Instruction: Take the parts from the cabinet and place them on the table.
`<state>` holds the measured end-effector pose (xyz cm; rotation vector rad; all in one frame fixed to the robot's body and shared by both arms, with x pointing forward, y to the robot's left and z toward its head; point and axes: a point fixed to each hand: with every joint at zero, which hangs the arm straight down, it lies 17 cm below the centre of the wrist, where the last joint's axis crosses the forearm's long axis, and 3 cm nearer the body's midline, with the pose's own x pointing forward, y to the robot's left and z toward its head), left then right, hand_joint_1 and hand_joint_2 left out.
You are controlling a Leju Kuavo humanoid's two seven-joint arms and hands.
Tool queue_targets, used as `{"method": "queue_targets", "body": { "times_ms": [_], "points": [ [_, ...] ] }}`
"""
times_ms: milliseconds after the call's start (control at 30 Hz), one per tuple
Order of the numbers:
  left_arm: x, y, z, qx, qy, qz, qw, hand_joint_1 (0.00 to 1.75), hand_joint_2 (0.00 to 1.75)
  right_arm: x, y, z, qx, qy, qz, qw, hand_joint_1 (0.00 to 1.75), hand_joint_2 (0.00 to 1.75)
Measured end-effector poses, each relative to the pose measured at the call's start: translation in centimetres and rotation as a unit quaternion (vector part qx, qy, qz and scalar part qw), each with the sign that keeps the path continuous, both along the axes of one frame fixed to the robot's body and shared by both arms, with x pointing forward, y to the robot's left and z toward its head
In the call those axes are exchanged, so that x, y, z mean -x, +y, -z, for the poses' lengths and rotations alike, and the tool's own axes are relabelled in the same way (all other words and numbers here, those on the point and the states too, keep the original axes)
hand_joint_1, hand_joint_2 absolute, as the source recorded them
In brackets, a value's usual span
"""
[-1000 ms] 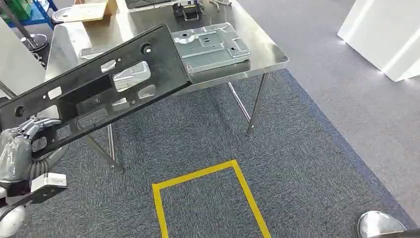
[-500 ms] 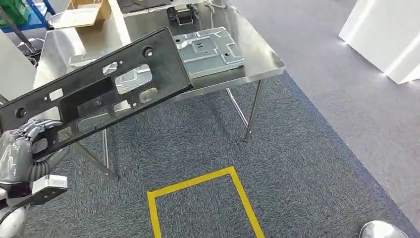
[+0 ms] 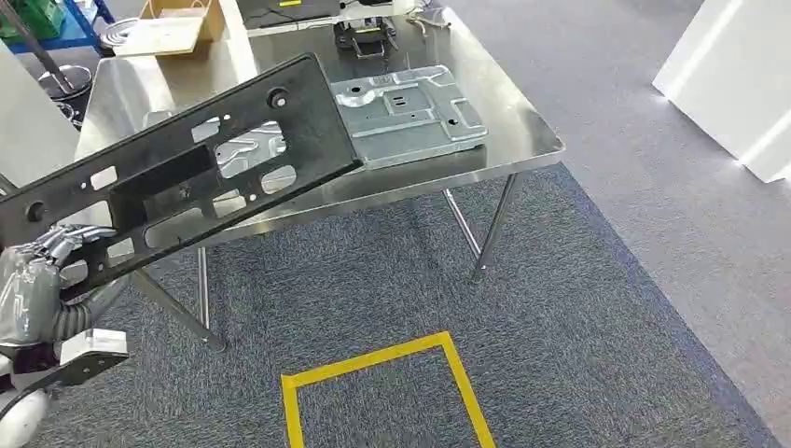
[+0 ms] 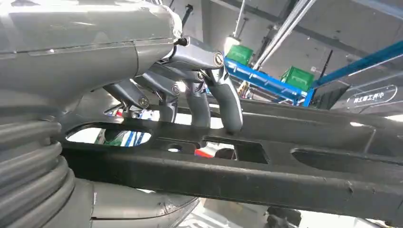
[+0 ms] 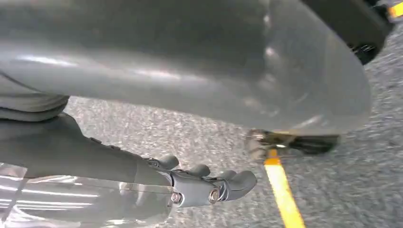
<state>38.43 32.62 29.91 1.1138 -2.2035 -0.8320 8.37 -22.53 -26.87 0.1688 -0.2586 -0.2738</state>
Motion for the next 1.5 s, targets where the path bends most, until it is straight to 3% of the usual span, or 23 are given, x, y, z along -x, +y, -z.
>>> {"method": "queue_targets", "body": {
  "times_ms": [1500],
  "points": [
    [-0.44,-0.37,0.32,-0.007,0.003,0.001,1.000,1.75,1.75,-0.11,-0.06,-0.03,-0.001,-0.001,-0.005,1.000,0.00,0.00]
  ]
}}
